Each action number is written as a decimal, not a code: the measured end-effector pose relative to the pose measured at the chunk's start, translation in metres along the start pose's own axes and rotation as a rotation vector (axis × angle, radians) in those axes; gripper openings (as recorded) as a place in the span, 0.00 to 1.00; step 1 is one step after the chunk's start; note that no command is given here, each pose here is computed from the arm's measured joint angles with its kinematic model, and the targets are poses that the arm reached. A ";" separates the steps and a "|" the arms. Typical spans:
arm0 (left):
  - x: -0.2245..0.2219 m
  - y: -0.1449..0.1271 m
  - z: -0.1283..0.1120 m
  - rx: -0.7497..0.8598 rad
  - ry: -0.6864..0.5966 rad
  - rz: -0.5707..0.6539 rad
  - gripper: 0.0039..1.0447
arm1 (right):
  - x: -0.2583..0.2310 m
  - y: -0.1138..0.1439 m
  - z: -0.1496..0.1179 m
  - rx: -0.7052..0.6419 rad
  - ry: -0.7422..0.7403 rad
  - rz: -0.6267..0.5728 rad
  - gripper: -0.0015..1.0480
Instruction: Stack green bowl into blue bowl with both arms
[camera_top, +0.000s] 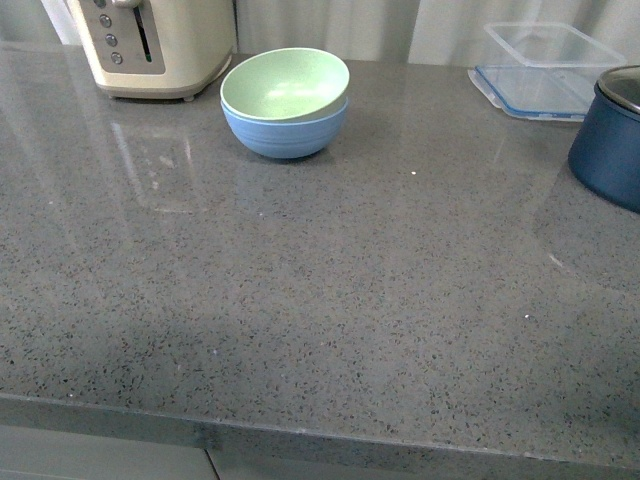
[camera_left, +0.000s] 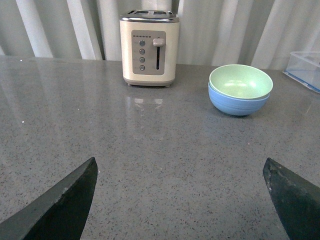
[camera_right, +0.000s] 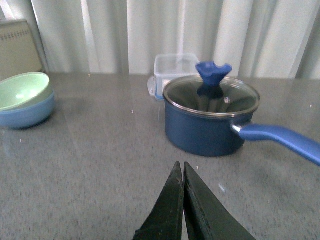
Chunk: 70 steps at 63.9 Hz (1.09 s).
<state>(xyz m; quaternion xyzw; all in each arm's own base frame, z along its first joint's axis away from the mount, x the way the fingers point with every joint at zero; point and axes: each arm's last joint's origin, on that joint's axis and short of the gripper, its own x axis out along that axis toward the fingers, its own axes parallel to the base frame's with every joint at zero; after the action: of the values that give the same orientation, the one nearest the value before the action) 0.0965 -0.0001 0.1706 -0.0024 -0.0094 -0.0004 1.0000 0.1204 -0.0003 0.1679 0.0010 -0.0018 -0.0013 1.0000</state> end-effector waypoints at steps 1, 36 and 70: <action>0.000 0.000 0.000 0.000 0.000 0.000 0.94 | 0.000 0.000 0.000 0.000 -0.002 0.000 0.01; 0.000 0.000 0.000 0.000 0.000 0.000 0.94 | -0.011 0.000 0.000 0.000 -0.005 0.000 0.01; 0.000 0.000 0.000 0.000 -0.001 0.000 0.94 | -0.023 0.000 -0.003 0.000 0.002 0.001 0.01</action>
<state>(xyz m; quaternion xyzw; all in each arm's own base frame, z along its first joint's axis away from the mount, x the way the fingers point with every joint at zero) 0.0965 -0.0001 0.1707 -0.0024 -0.0098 -0.0004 0.9999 0.0977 -0.0002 0.1651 0.0009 -0.0009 -0.0008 1.0000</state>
